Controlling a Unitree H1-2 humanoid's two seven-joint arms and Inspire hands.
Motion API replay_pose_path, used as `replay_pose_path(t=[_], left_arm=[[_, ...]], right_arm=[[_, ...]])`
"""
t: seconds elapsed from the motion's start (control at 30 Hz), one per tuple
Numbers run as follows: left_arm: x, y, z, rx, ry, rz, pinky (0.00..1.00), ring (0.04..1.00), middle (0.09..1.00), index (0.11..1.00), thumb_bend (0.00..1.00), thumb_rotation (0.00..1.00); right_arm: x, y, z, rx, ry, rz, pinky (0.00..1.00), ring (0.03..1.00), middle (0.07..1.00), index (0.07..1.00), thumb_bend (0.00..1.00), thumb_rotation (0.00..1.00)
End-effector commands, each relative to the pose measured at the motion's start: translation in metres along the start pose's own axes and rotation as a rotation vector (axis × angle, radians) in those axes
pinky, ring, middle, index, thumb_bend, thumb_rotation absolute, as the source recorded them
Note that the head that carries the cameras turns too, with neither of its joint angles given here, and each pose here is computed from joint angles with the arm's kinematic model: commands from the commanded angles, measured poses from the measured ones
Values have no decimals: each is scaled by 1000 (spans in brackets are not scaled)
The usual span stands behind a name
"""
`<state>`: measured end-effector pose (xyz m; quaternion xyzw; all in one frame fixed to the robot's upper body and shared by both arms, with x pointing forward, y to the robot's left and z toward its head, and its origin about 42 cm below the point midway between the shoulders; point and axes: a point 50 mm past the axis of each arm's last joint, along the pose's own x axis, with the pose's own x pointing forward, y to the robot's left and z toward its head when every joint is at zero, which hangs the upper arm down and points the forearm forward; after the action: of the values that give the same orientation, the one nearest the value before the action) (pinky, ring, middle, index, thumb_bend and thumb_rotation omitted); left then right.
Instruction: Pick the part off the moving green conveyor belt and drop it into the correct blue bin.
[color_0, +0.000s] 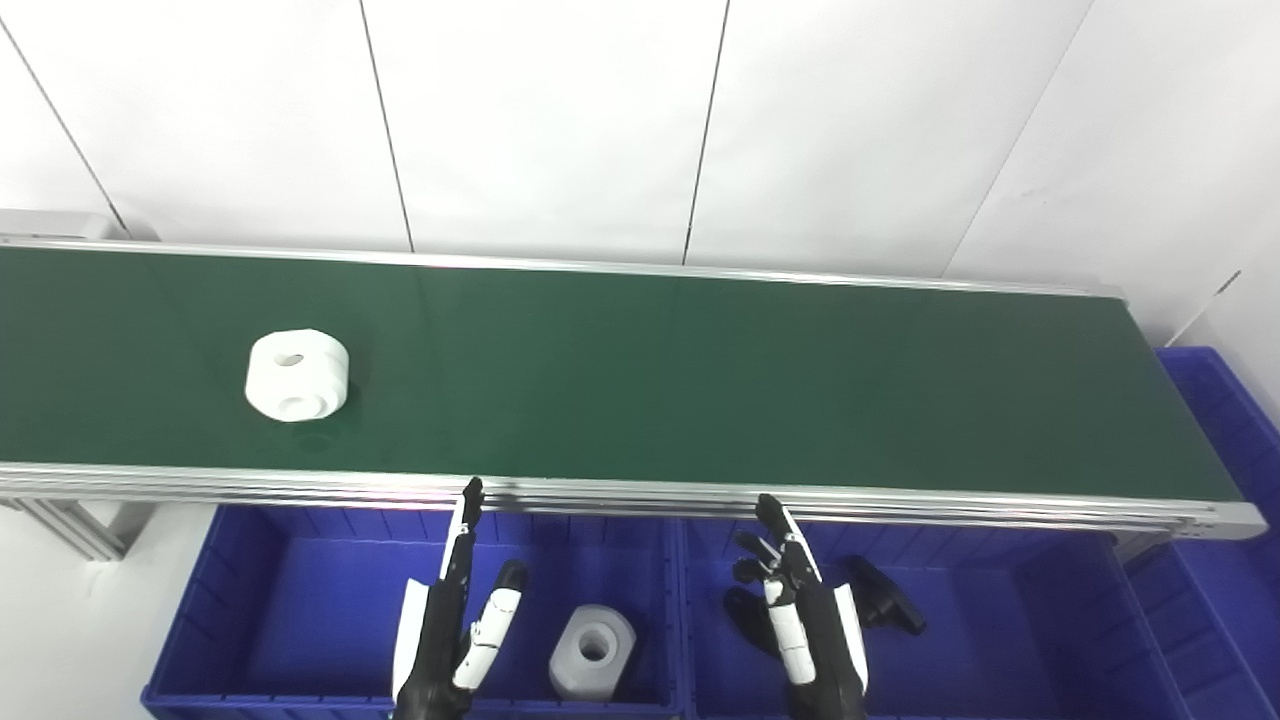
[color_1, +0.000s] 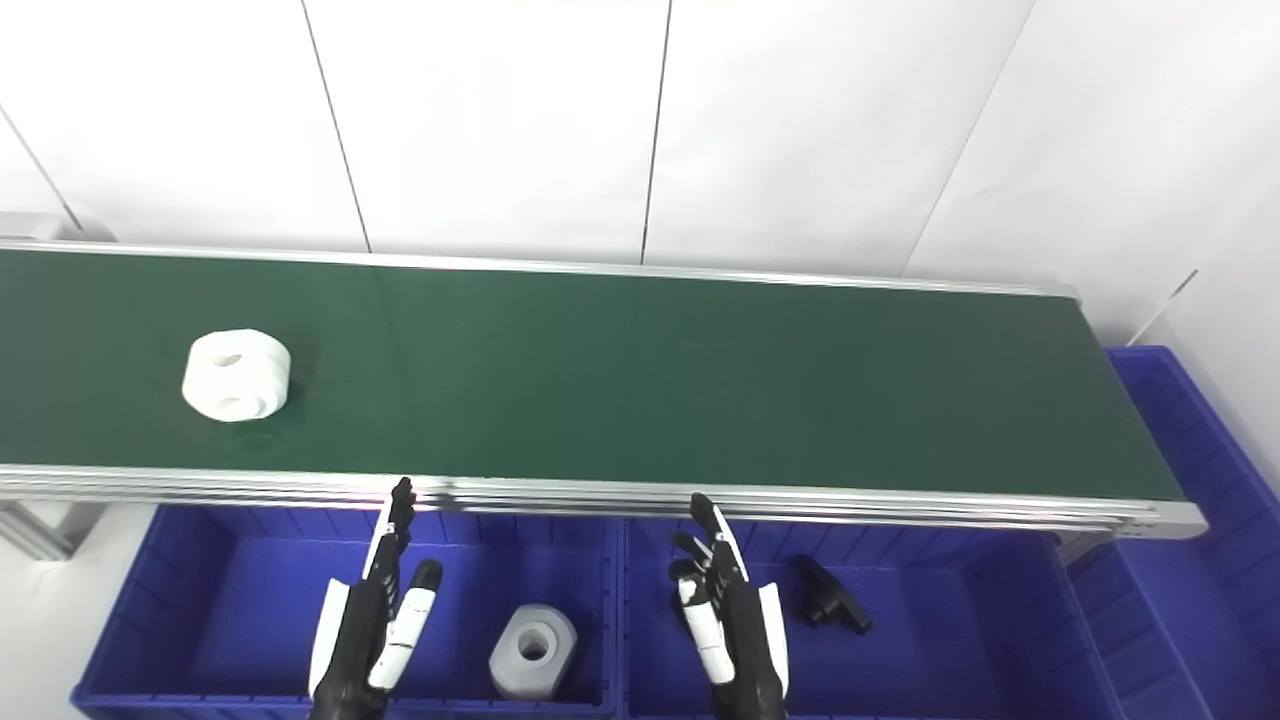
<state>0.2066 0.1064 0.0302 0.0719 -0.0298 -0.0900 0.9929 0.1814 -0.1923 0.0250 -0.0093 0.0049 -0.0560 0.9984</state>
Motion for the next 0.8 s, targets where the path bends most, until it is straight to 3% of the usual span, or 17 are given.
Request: replay_pose_path(t=[0.0,0.57,0.77], left_arm=[[3,-18,11,-45,-44,-5,1000,1000,1000,1000,481,948],[5,-32,-5,-75,-11,-11,1000,1000,1000,1000,521,863],[7,-42,-10,-73,3,-9,900,953,976,967,502,758]], right_arm=[[3,2,9,14,-72,-8,804,860,943,939,855,947],[3,-14,-8,14,-38,-17,833,875,967,972,852,961],[5,-24,-16,3,-12,-22,862,902,981,990,820,999]])
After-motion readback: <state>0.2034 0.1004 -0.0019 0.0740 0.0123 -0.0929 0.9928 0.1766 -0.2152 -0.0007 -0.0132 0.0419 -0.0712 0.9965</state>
